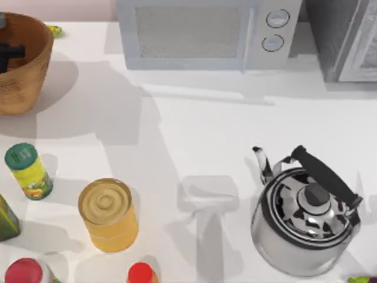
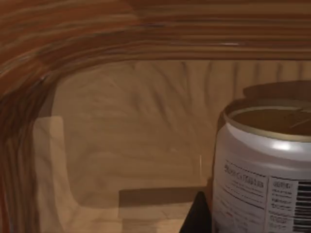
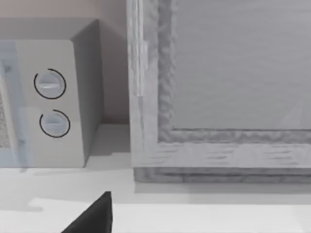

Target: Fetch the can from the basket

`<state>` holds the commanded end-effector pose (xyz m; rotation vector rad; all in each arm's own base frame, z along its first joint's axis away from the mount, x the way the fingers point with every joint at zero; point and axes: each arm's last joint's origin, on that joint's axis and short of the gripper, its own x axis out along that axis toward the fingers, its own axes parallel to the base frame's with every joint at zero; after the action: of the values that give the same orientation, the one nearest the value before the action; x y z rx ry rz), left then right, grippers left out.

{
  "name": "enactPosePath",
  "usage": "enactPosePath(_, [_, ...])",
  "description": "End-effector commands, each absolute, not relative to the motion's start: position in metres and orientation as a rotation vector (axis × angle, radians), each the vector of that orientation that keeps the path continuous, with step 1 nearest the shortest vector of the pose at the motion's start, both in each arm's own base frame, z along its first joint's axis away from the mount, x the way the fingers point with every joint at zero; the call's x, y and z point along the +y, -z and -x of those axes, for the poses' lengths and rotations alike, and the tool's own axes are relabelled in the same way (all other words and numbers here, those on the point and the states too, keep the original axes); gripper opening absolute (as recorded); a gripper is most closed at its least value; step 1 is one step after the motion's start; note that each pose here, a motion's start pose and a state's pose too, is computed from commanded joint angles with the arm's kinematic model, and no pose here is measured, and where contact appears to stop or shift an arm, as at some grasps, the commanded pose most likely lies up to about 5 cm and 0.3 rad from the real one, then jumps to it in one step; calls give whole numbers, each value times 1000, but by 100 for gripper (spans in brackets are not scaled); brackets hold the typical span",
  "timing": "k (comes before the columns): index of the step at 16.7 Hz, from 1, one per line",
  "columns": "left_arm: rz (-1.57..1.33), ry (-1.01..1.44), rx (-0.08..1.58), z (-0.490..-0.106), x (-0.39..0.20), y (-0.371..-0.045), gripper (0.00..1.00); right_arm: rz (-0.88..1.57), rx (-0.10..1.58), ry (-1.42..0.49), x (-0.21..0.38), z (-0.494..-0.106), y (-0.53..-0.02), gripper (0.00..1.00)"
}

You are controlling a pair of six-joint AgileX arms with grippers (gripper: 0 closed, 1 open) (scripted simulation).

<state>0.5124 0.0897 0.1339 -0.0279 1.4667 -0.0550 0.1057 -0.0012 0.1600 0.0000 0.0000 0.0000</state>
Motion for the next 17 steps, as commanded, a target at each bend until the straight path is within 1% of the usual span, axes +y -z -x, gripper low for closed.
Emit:
enactPosePath(2, [28, 55, 1467, -512, 90, -134, 2, 0, 0, 0, -1, -106, -160, 100])
enactPosePath(3, [28, 55, 1467, -512, 90, -134, 0, 0, 0, 0, -1, -106, -160, 100])
enactPosePath(10, [28, 55, 1467, -512, 90, -134, 0, 0, 0, 0, -1, -106, -160, 100])
enactPosePath(11, [33, 41, 1449, -506, 90, -155, 0, 0, 0, 0, -1, -106, -160, 100])
enactPosePath(14, [43, 28, 1433, -504, 92, -160, 0, 0, 0, 0, -1, -106, -160, 100])
enactPosePath(17, [71, -10, 1363, -493, 94, -187, 0, 0, 0, 0, -1, -106, -160, 100])
